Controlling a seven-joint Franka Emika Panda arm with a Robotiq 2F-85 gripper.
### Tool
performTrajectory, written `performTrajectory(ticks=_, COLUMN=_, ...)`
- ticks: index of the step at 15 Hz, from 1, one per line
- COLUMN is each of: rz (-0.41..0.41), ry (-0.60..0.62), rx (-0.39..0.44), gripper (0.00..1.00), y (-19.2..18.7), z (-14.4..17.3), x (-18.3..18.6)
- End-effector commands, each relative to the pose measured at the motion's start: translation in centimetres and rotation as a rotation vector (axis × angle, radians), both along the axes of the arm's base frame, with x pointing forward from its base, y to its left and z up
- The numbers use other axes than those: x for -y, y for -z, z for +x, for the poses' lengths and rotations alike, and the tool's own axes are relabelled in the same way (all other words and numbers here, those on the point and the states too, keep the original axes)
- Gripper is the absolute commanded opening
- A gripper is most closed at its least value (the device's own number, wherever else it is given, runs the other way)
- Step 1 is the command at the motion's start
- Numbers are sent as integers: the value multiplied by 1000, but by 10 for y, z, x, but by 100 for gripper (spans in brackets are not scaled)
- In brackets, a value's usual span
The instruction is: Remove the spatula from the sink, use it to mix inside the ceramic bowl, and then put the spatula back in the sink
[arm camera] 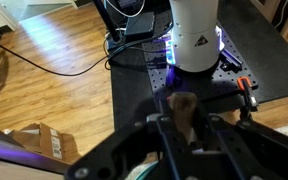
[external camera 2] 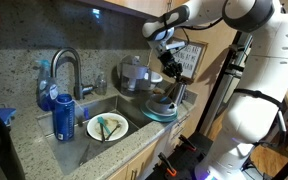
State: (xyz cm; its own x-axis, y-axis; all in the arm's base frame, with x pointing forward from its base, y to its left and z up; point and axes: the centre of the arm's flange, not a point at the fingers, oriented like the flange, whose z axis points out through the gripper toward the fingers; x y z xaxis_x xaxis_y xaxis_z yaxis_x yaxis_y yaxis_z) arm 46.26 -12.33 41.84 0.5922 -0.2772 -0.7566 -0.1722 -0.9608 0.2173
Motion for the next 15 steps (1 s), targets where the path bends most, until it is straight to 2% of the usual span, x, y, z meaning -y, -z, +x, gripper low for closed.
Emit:
performTrajectory(ticks=1, rz=6, ry=-36, rx=53, gripper=9, y=-30, z=15, x=-9)
performTrajectory(ticks=8, rz=25, ry=-57, rx=74, gripper=9, y=-77, z=40, x=-31)
performTrajectory(ticks=15, rz=59, ry=-233, rx=202, gripper=10, y=-63, z=82, x=-60)
